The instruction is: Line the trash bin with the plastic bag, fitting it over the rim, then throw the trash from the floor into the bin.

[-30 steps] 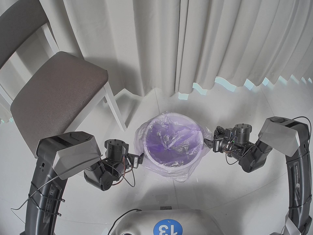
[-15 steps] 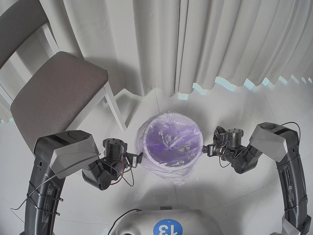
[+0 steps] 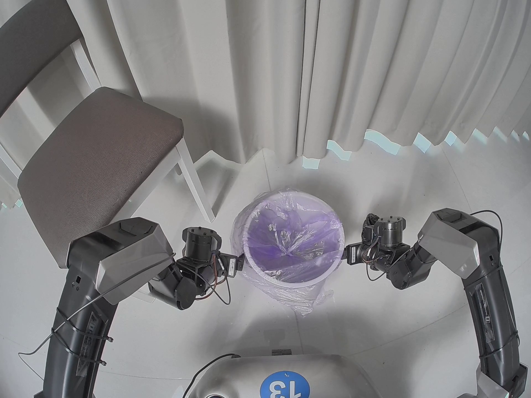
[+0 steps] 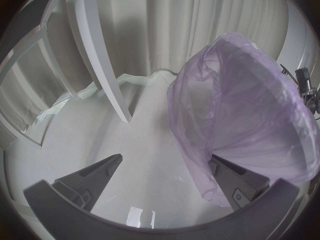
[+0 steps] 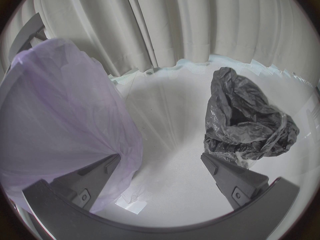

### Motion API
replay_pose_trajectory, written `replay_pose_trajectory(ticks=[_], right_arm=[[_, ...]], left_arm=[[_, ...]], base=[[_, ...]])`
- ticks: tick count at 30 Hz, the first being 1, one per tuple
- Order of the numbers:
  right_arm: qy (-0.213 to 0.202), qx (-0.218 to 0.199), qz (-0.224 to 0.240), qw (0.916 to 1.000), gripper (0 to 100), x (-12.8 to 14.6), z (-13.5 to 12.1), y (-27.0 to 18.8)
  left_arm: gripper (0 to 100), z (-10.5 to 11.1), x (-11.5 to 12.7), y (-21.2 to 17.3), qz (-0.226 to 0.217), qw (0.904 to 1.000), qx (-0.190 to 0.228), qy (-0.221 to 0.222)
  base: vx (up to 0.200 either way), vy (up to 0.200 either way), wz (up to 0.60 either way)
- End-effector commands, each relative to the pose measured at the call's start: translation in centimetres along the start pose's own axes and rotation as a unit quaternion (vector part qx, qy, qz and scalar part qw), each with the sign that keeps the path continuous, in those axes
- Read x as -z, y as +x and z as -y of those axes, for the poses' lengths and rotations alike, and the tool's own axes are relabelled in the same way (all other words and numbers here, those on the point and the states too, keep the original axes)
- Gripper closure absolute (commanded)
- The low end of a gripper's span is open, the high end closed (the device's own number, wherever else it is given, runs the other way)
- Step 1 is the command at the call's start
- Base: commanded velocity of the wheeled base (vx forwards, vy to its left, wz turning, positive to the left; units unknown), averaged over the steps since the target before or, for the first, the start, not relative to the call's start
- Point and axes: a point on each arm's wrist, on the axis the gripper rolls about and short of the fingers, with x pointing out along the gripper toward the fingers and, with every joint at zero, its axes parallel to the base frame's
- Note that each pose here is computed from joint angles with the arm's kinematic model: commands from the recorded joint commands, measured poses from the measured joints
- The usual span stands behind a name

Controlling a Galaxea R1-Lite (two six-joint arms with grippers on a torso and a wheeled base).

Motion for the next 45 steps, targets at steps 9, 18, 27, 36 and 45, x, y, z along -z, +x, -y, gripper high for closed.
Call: replay_pose_trajectory(ticks=[9,18,27,36,45], right_arm=[[0.000,0.007,-0.004,1.0000,0,0.2,0.7,-0.2],[0.003,0.016,0.016,0.9997,0,-1.6,1.0,-5.0],[0.003,0.027,0.041,0.9988,0,-0.2,0.9,-9.3],[0.005,0.035,0.061,0.9975,0,-2.7,1.0,-13.5],[0.003,0.037,0.084,0.9958,0,-4.5,0.7,-16.3]], left_arm=[[0,0.4,0.3,0.5,0.007,0.9998,0.000,-0.016],[0,-0.4,0.6,-3.4,0.046,0.9967,-0.013,-0.066],[0,-1.2,1.3,-6.1,0.067,0.9952,0.000,-0.071],[0,-2.5,-0.7,-5.7,0.102,0.9913,-0.013,-0.082],[0,-1.6,-2.6,-3.0,0.104,0.9914,-0.007,-0.079]], base=[[0.000,0.000,0.00],[0.000,0.000,0.00],[0.000,0.000,0.00],[0.000,0.000,0.00],[0.000,0.000,0.00]])
